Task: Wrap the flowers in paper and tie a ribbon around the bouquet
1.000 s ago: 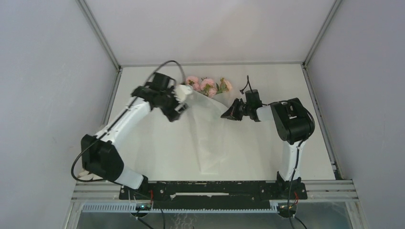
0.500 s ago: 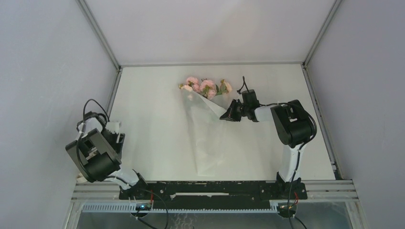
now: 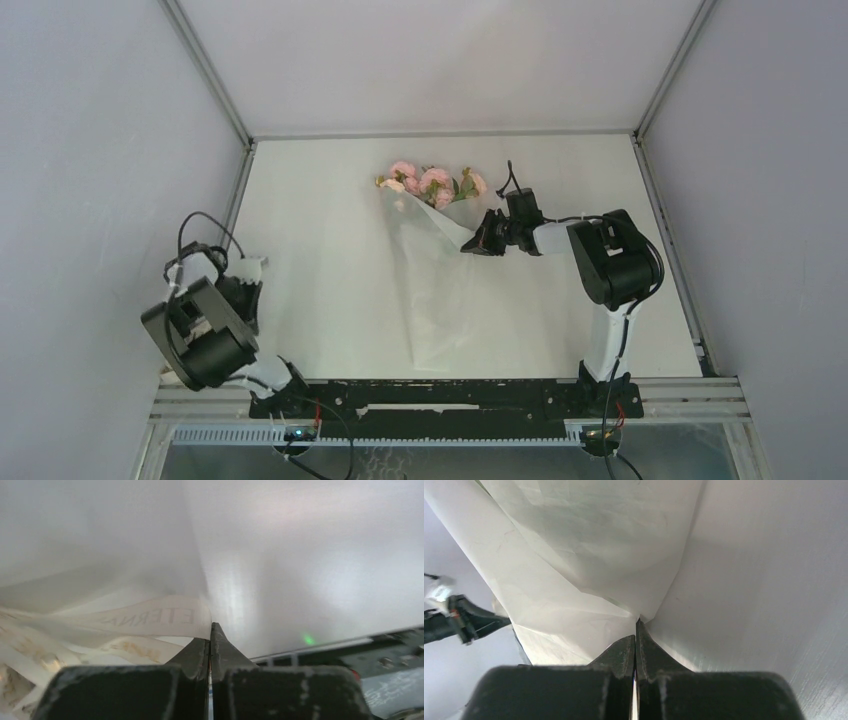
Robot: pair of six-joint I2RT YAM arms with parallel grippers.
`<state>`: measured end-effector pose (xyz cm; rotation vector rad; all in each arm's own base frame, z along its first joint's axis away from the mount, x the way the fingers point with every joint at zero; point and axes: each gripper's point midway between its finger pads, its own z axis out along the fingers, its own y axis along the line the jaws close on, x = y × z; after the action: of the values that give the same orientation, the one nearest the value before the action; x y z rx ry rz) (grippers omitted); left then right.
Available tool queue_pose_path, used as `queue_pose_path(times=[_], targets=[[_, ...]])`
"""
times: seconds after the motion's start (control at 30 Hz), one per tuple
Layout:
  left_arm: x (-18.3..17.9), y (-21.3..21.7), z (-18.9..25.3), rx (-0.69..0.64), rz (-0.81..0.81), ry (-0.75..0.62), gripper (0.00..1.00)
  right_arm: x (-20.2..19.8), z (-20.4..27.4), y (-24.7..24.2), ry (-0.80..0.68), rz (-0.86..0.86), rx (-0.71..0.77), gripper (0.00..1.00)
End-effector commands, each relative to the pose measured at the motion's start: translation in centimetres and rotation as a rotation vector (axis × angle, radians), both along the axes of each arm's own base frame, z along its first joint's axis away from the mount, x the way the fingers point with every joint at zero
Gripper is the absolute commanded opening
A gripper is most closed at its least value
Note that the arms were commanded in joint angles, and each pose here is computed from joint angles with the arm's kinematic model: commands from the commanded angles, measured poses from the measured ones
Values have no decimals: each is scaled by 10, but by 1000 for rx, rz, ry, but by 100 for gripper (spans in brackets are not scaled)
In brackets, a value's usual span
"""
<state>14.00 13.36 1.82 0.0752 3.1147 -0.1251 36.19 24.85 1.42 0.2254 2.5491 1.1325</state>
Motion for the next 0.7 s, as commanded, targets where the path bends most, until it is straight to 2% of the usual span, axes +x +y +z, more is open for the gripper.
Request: queue_pose_path(times=[0.0,0.1,0.17,0.23,0.3,0.37,0.43,0.57,0.67], targets=[[57,-81,92,-192,-238,-358,0,2,12,-7,-42,0,-19,0],[99,-116,218,-117,-384,-754,0,2,12,-9,-41,0,-25,0],[106,-139,301,-133,-442,-970,0,1,10,-9,-35,0,-26,0],[104,-158,361,-193,-464,-1097,0,2,8,-8,-29,-4,-26,0],[99,-176,389,-254,-488,-1160,0,2,8,-7,-27,-5,-20,0],[91,-196,394,-369,-520,-1165,0,2,8,-6,-27,-9,-20,0],[86,-213,377,-466,-549,-1107,0,3,10,-6,-31,-9,-17,0],[86,-230,301,-480,-616,-879,0,3,15,-7,-39,-8,-17,0],[70,-250,246,-482,-763,-688,0,4,16,-10,-42,-15,-24,0]])
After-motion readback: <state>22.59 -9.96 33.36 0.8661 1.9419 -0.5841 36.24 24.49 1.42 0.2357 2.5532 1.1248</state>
